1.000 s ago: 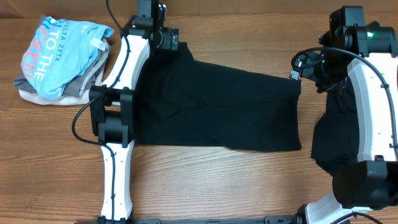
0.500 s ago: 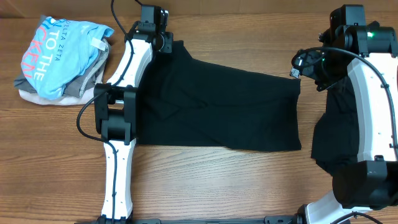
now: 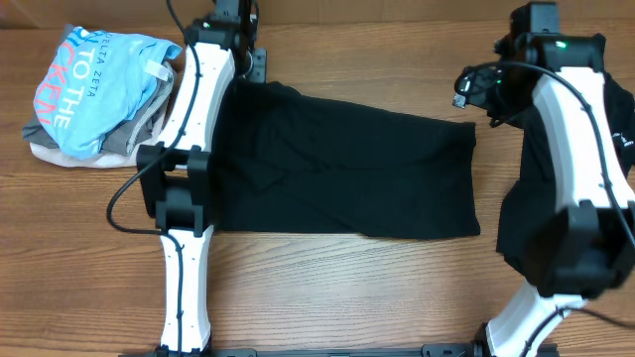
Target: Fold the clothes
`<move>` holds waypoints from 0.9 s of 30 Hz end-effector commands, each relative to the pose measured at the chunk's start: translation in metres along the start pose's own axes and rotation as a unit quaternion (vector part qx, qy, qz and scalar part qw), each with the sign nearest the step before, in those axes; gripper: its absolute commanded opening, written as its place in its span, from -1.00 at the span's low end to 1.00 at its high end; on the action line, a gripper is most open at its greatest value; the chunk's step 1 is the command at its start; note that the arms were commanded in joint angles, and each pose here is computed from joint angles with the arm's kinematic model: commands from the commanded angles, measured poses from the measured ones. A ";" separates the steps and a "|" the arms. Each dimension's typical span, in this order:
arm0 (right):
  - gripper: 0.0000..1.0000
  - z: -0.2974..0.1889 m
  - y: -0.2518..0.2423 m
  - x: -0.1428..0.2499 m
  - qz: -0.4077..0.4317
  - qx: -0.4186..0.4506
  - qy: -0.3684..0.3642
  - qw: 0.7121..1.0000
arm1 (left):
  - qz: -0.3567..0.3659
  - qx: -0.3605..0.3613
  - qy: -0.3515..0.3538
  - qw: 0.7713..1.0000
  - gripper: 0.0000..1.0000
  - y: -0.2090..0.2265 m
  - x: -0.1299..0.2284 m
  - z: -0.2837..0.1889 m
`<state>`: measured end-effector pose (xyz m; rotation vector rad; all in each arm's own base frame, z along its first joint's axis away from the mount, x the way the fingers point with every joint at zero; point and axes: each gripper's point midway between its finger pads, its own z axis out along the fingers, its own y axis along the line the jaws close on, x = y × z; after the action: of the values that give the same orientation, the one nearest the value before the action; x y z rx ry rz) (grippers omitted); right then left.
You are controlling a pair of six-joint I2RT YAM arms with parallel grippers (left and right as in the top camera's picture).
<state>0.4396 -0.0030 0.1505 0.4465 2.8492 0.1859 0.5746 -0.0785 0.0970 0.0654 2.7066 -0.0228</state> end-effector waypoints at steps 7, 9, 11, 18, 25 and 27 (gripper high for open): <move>0.75 0.092 -0.011 -0.012 0.004 0.021 0.033 0.999 | -0.024 -0.006 -0.026 0.999 -0.92 0.005 -0.012 -0.058; 0.75 0.105 -0.012 -0.013 0.003 0.024 0.035 0.999 | -0.024 -0.006 -0.024 0.999 -0.92 0.005 -0.011 -0.058; 0.73 0.122 -0.015 -0.013 0.004 0.029 0.040 0.999 | -0.024 -0.006 -0.023 0.999 -0.92 0.005 -0.011 -0.057; 0.59 0.144 -0.024 -0.020 0.005 0.051 0.028 0.998 | -0.026 -0.006 -0.022 0.999 -0.92 0.005 -0.010 -0.057; -0.23 0.146 -0.023 -0.027 0.014 0.049 0.013 0.999 | -0.026 -0.006 -0.019 0.999 -0.92 0.005 -0.009 -0.057; -0.42 0.148 -0.024 -0.025 0.015 0.049 0.016 0.999 | -0.026 -0.007 -0.016 1.000 -0.92 0.005 -0.007 -0.057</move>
<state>0.4954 -0.0189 0.0139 0.4875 2.8942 0.0678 0.5566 -0.0753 0.1362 0.0173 2.7057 -0.0289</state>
